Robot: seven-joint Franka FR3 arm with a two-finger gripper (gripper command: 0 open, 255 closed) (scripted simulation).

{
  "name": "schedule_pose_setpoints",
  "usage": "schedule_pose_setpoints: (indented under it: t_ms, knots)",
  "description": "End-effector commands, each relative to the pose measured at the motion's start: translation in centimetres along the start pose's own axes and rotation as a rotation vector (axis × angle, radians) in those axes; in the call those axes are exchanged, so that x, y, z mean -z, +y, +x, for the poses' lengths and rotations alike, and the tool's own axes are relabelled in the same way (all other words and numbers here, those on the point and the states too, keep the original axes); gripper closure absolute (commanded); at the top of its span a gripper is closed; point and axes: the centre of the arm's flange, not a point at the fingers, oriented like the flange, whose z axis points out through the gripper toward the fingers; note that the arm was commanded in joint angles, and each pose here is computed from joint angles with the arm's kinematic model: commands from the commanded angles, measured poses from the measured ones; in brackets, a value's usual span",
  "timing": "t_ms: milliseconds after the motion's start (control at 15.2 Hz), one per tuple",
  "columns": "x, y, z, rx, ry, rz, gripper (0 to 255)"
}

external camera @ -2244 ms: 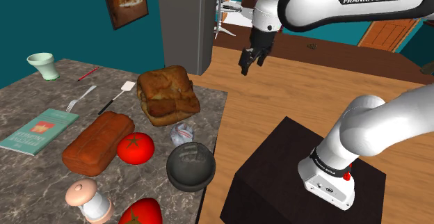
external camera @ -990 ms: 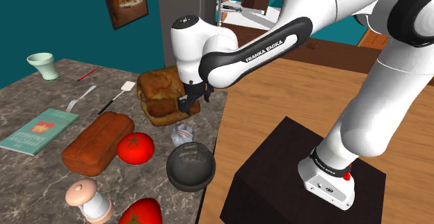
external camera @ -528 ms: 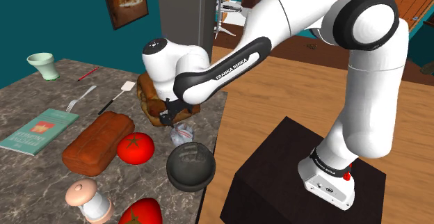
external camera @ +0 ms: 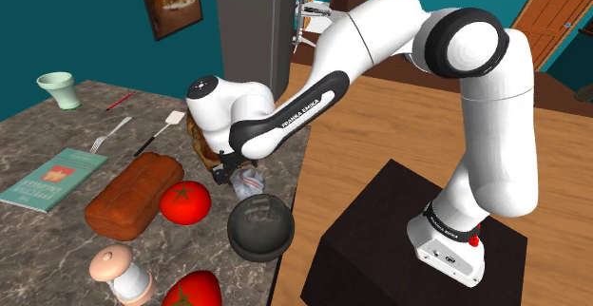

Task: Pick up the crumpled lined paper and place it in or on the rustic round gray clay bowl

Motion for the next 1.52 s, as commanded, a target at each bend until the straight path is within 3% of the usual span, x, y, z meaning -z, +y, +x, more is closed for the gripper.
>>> schedule_pose_setpoints:
  t_ms: [0, 528, 594, 1188, 1452]
  knots:
    - [-1.3, 0.0, -0.1, 0.0, 0.0, 0.0, 0]
    - [-1.3, 0.0, -0.1, 0.0, 0.0, 0.0, 0]
    - [-1.3, 0.0, -0.1, 0.0, 0.0, 0.0, 255]
    - [-1.3, 0.0, -0.1, 0.0, 0.0, 0.0, 255]
    - [0.7, 0.5, -0.1, 0.0, 0.0, 0.0, 255]
